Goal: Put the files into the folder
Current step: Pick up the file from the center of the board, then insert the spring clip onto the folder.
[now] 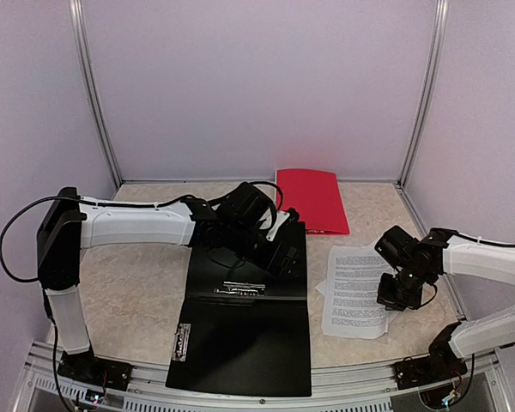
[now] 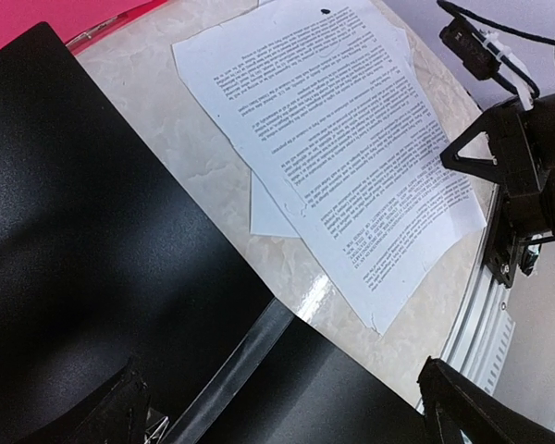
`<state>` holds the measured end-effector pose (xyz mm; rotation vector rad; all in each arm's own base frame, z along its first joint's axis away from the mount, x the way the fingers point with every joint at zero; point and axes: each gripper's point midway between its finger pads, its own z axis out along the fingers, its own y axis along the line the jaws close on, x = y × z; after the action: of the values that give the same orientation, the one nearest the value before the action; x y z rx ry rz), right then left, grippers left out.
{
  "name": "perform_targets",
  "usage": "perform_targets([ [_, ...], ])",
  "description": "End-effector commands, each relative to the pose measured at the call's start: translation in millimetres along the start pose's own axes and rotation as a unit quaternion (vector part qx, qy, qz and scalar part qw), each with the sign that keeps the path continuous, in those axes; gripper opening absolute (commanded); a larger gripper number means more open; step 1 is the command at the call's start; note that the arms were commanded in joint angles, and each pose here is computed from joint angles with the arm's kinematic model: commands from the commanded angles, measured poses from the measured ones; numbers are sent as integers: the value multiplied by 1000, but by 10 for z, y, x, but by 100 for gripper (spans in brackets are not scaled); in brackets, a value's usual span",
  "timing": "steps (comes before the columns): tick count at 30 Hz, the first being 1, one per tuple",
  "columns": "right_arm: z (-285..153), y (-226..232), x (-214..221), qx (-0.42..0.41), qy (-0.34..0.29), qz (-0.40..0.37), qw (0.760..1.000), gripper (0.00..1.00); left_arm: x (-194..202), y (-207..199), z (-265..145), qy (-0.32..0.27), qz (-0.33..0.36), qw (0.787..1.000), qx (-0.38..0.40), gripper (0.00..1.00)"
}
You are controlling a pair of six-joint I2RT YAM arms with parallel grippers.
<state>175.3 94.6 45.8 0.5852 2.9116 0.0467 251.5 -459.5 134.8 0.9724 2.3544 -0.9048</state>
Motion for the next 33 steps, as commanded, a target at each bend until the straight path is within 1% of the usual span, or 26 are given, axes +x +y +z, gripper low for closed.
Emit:
perform_targets([
  [1, -148, 14, -163, 21, -27, -24, 999, 0, -137, 22, -179, -17, 6, 1000, -14, 99],
  [6, -449, 159, -438, 20, -71, -53, 996, 0, -177, 231, -263, -21, -15, 998, -48, 99],
  [11, -819, 482, -717, 0, -111, -140, 984, 0, -221, 512, -436, -36, -58, 995, -69, 99],
  [17, -1241, 927, -899, -19, -147, -250, 957, 0, -289, 789, -759, -70, -58, 987, -136, 99],
  [21, -1525, 1290, -902, -32, -174, -328, 928, 0, -289, 978, -976, -88, -76, 977, -176, 99],
  [26, -1846, 1816, -789, -81, -192, -401, 892, 0, -253, 1215, -1212, -112, -105, 963, -220, 99],
  [29, -1896, 2105, -643, -116, -179, -442, 871, 0, -184, 1359, -1362, -118, -119, 951, -260, 99],
  [33, -1902, 2420, -347, -150, -158, -515, 829, 0, -43, 1520, -1563, -126, -136, 935, -302, 99],
])
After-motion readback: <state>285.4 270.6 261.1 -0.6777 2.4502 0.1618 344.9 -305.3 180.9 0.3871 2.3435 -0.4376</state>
